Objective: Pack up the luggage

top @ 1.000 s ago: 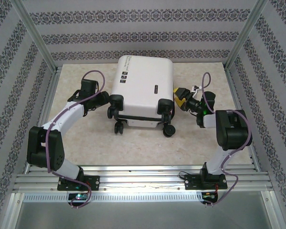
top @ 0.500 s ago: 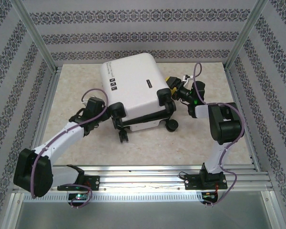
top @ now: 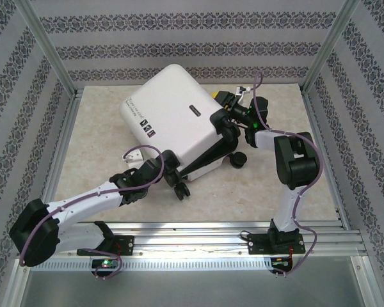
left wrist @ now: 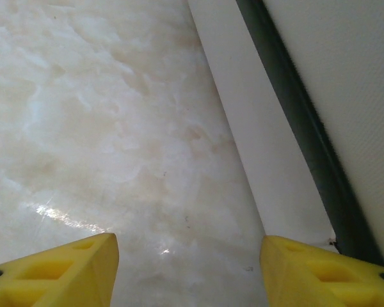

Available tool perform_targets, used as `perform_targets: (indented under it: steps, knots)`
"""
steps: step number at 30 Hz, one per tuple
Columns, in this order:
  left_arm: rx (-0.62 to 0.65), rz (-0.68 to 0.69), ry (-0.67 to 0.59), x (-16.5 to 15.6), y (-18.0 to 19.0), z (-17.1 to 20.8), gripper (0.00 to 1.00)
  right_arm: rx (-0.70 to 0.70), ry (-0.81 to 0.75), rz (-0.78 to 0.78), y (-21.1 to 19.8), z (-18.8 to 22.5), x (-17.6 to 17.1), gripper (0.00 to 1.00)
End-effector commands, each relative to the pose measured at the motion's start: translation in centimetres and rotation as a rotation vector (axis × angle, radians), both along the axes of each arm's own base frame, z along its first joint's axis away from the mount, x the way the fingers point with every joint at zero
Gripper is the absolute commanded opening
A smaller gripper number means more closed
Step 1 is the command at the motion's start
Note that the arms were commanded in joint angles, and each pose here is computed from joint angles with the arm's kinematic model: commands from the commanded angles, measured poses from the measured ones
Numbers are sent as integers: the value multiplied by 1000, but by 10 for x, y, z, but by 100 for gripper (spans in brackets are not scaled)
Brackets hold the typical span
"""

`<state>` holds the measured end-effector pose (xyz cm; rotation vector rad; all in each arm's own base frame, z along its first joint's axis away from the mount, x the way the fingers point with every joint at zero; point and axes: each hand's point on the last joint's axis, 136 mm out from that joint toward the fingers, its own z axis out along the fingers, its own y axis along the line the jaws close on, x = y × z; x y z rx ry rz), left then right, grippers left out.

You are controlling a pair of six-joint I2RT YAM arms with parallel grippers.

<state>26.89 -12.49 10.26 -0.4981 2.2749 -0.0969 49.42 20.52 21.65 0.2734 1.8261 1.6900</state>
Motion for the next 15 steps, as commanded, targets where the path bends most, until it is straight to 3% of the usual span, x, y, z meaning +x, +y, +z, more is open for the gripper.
perform_targets:
  steps: [1, 7, 15]
  knots:
    - [-303, -212, -181, 27, -93, 64, 61, -61, -40, 302, 41, -20, -47, 78]
    - [-300, -226, -209, 30, -95, 74, 63, -82, -45, 234, -1, -11, -23, 78]
    - [-302, -240, -235, 33, -98, 81, 64, -70, -63, 281, 7, 6, -5, 77]
